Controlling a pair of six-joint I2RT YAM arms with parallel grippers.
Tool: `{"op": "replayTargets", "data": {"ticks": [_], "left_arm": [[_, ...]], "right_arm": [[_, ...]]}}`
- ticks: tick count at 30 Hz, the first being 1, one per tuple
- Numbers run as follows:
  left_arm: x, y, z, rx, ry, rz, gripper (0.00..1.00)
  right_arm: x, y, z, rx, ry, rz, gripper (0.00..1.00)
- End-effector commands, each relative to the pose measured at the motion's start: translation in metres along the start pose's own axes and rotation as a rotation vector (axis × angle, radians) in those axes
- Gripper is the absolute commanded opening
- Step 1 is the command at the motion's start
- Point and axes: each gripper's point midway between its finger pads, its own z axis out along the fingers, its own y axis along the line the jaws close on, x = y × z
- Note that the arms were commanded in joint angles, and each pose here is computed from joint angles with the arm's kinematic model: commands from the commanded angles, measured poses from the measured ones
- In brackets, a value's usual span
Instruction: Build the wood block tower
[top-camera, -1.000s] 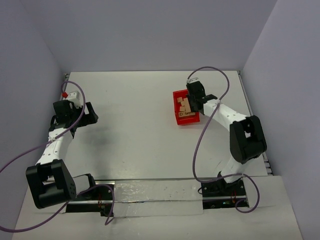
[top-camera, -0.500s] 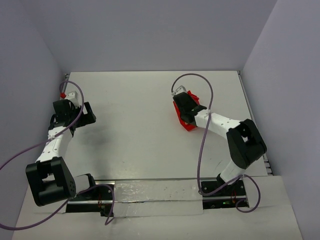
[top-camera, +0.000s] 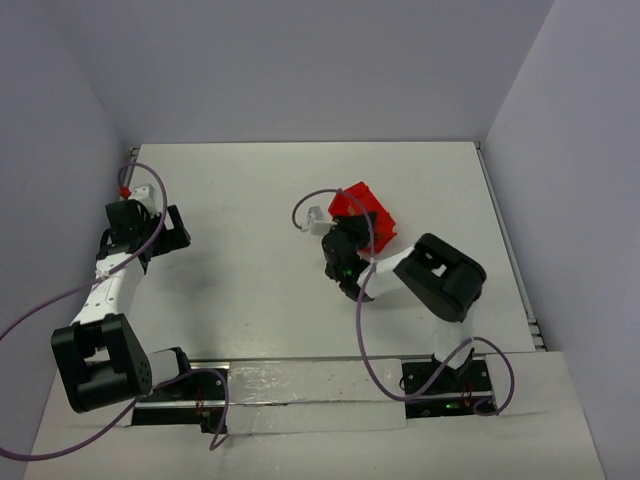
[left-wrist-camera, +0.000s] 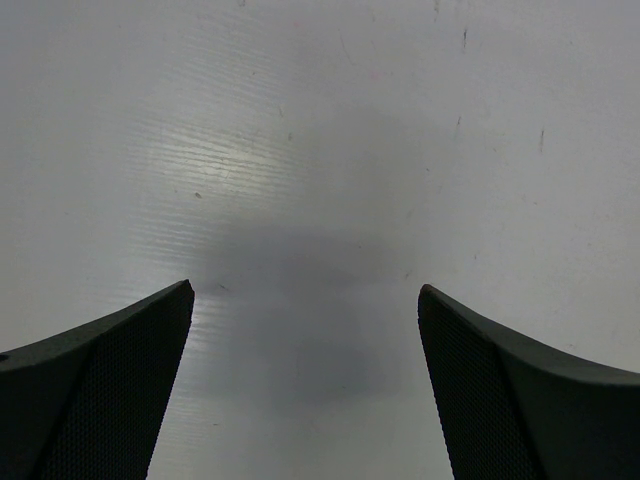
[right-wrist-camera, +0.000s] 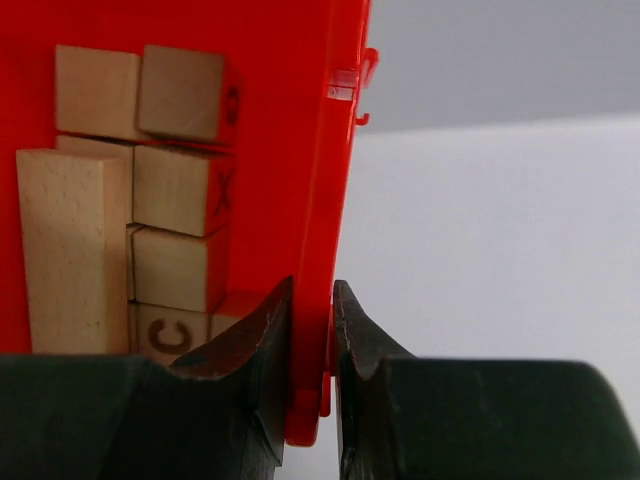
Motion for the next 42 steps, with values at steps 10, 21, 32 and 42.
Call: {"op": "replayTargets", "data": {"ticks": [10, 21, 32, 42], "left_arm": [[-0.018, 0.003, -0.008, -0.008, -0.045, 0.004, 0.99], [-0.018, 0.005, -0.008, -0.013, -0.045, 0.002, 0.99], [-0.014, 0.005, 0.000, -0.005, -0.010, -0.019, 0.99], [-0.012, 0.007, -0.003, -0.007, -0.014, -0.018, 0.99]], "right_arm": [[-0.057, -0.023, -0.058, 0.218, -0.240, -0.036, 0.00], [-0.088, 0.035, -0.102, 0.191, -0.419, -0.385, 0.00], [-0.103, 0.070, -0.125, 0.196, -0.439, -0.572, 0.00], [-0.090, 0.091, -0.134, 0.177, -0.424, -0.667, 0.00]]}}
